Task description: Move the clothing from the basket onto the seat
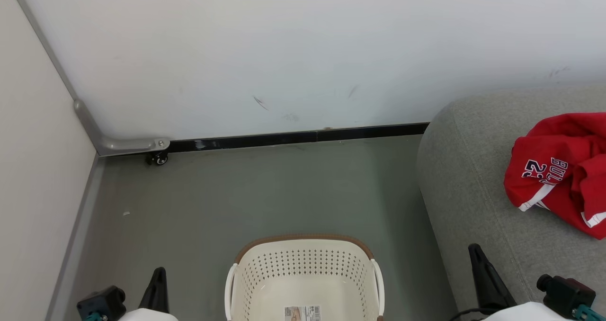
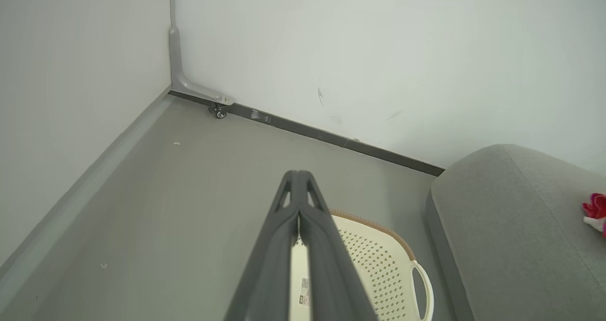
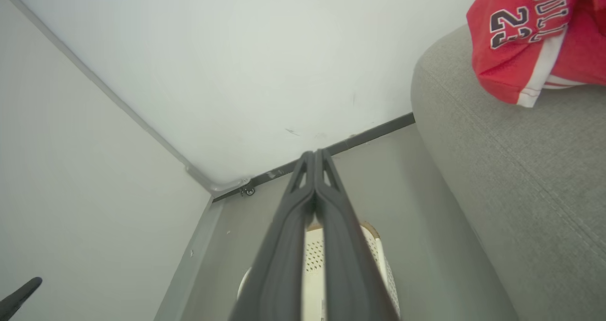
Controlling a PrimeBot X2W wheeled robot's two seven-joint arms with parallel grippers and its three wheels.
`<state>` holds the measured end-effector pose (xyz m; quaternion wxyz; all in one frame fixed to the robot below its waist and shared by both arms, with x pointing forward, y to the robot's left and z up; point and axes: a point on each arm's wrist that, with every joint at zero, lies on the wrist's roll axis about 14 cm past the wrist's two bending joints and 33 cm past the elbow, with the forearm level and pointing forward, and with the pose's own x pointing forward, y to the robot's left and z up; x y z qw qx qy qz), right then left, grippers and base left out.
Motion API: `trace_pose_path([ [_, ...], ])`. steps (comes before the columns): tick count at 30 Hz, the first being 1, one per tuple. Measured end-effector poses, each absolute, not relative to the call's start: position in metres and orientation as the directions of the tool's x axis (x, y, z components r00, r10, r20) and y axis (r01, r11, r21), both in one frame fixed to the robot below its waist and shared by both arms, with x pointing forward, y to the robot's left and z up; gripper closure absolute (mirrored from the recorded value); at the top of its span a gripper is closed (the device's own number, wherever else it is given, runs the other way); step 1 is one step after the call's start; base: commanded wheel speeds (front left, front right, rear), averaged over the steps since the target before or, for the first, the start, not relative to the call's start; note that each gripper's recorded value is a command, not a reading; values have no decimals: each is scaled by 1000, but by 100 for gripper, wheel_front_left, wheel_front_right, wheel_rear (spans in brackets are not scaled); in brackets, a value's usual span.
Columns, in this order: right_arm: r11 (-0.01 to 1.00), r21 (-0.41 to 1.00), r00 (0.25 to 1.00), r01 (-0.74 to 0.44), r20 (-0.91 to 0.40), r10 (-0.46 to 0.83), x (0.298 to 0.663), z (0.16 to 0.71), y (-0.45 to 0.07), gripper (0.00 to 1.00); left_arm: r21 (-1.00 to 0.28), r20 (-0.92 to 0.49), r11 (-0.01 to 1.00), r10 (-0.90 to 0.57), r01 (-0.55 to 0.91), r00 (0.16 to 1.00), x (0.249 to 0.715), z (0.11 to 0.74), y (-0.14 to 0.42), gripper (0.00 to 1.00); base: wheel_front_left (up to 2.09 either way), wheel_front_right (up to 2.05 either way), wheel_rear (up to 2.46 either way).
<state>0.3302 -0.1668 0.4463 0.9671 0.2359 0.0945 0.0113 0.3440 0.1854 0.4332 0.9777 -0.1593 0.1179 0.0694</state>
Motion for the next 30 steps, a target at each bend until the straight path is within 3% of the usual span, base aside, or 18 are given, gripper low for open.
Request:
trace_pose_path([
  [30, 624, 772, 985, 119, -171, 23, 346, 453, -181, 100, -691, -307, 679, 36, -249, 951, 355, 433, 186, 100, 0, 0, 0],
])
